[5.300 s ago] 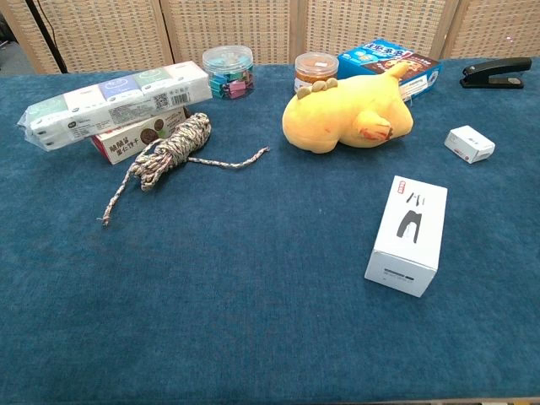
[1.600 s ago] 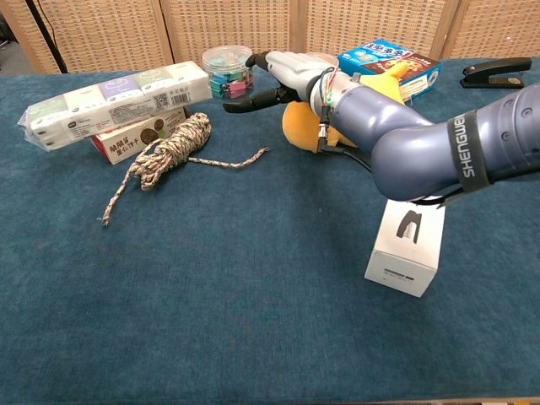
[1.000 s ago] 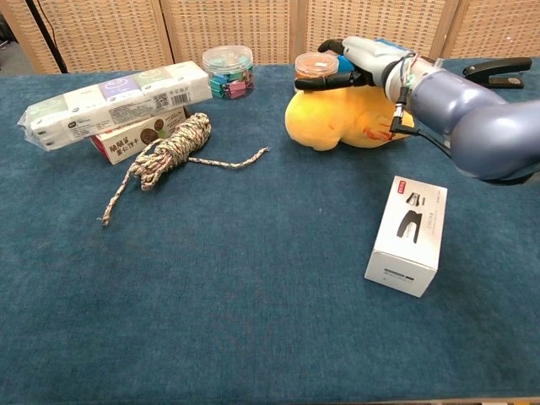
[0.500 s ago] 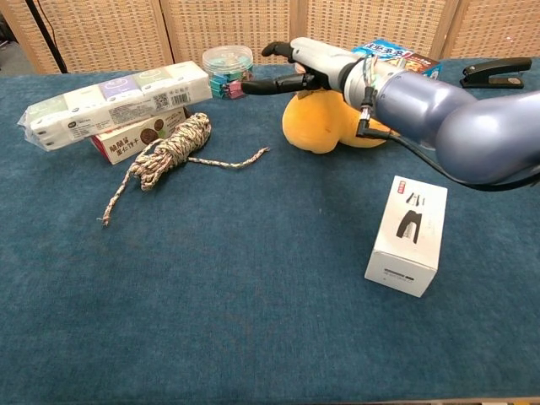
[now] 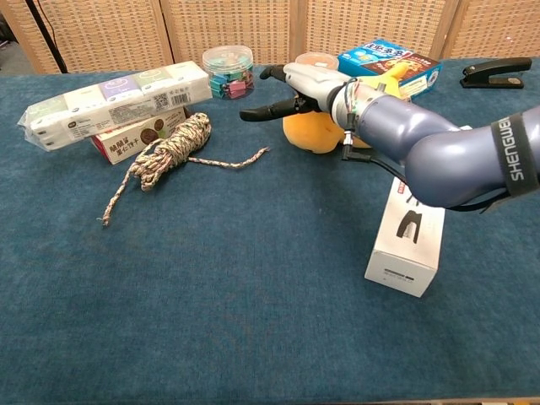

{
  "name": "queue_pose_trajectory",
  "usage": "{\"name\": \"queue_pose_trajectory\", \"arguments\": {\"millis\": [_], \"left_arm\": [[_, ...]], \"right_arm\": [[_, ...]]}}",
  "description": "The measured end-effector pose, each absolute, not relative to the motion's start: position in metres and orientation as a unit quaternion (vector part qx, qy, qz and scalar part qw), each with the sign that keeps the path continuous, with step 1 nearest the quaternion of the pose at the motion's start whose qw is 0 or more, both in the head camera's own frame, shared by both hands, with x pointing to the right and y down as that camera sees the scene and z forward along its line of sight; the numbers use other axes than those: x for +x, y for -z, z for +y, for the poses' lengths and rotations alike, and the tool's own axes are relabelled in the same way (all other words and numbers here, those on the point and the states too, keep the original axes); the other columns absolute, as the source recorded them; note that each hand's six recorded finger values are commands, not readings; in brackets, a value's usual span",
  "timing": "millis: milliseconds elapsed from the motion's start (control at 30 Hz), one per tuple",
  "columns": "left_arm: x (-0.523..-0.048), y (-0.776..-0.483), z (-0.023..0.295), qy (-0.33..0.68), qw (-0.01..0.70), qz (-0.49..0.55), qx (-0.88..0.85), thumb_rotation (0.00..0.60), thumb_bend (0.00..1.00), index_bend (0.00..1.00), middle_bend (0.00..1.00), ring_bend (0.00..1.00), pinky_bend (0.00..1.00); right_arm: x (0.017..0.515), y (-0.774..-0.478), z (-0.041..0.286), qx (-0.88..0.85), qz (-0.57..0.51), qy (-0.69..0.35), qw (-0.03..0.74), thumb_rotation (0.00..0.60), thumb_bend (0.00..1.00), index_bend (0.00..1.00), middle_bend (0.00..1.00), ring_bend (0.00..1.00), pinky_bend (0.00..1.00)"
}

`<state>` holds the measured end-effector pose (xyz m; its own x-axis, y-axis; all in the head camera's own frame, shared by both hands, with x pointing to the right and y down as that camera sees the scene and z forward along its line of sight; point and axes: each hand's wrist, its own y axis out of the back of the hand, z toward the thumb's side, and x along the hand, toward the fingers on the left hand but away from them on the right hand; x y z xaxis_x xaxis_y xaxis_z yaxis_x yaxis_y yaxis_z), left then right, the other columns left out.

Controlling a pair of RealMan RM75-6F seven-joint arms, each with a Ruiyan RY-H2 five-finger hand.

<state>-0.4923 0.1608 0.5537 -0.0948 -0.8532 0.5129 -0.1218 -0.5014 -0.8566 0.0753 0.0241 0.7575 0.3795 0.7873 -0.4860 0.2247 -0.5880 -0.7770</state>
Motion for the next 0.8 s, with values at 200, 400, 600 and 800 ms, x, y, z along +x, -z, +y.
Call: {"name": "queue_pose_trajectory", "arguments": {"millis": [200,400,600,800], "left_arm": [[-0.492,-0.555,0.161,0.622,0.295,0.4,-0.605,0.6,0.0,0.0,0.0,0.0,0.0],[-0.488,-0.557,0.162,0.623,0.297,0.394,-0.606,0.6,0.0,0.0,0.0,0.0,0.0],[-0.485,-0.561,0.163,0.627,0.298,0.389,-0.605,0.6,0.0,0.0,0.0,0.0,0.0],[-0.484,-0.562,0.163,0.629,0.297,0.388,-0.605,0.6,0.0,0.0,0.0,0.0,0.0]], "right_arm": [[0.096,-0.762,0.016,-0.759,-0.342,-0.46,0.309,0.155,0.0,0.0,0.0,0.0,0.0],[0.131,-0.761,0.003,-0.744,-0.367,-0.475,0.293,0.155,0.0,0.0,0.0,0.0,0.0],[0.166,-0.761,-0.005,-0.731,-0.392,-0.489,0.268,0.155,0.0,0.0,0.0,0.0,0.0],[0.177,-0.759,-0.008,-0.733,-0.411,-0.484,0.243,0.155,0.0,0.0,0.0,0.0,0.0]]}}
